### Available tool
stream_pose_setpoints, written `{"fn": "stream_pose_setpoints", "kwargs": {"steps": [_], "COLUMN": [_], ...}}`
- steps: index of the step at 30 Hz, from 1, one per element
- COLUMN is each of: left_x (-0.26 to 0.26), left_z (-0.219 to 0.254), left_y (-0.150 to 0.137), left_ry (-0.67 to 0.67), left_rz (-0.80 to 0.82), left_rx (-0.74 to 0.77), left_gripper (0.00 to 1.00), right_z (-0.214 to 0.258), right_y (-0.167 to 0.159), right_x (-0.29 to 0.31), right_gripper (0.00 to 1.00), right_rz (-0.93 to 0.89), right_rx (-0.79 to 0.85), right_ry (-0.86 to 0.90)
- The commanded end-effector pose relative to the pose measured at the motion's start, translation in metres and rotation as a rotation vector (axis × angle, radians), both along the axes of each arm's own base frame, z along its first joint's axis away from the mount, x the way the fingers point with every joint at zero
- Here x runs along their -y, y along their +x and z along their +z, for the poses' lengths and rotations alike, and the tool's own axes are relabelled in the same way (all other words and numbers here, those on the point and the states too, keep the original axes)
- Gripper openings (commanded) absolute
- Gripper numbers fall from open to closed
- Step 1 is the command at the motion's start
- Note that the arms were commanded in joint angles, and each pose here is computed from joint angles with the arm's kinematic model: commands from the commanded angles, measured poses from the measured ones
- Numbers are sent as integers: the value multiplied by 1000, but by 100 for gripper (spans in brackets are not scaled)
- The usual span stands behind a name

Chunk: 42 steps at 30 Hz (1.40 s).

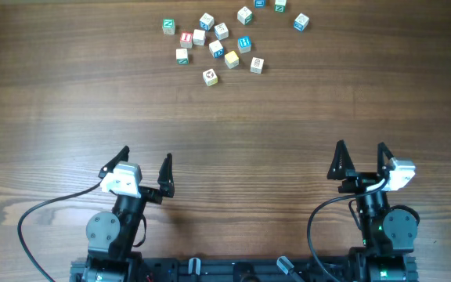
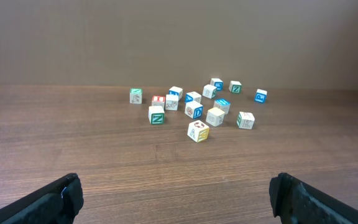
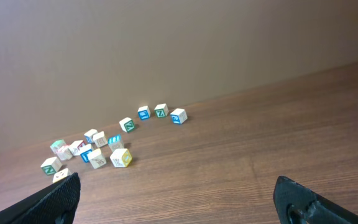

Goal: Form a horizontal line

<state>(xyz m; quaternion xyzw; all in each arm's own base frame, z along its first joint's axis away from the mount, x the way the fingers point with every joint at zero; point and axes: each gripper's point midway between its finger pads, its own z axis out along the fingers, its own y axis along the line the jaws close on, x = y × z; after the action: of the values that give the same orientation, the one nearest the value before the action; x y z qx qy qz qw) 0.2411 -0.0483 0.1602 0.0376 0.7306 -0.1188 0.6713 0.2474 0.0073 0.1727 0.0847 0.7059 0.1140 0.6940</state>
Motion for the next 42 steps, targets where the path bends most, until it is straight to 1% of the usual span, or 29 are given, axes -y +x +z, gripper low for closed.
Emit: {"fn": "stream_pose_setpoints", "kwargs": {"steps": [1, 23, 31, 36, 42], "left_x": [-1, -1, 13, 17, 18], "left_z": [-2, -2, 1, 3, 7], "left_y": [0, 0, -3, -6, -14], "left_ry": [12, 12, 4, -47, -42], "left_rz": [9, 5, -80, -101, -107], "left_rx": [3, 4, 14, -7, -71], "left_gripper": [100, 100, 100, 100, 100], "right_z": [2, 2, 2, 2, 2], "right_y": [-1, 0, 0, 0, 0], "right_x": [-1, -1, -1, -1, -1], "right_gripper": [100, 100, 100, 100, 100], "right_rz": [8, 9, 8, 9, 8], "right_rx": [12, 10, 10, 10, 10], "right_ry": [-18, -17, -17, -17, -17]}}
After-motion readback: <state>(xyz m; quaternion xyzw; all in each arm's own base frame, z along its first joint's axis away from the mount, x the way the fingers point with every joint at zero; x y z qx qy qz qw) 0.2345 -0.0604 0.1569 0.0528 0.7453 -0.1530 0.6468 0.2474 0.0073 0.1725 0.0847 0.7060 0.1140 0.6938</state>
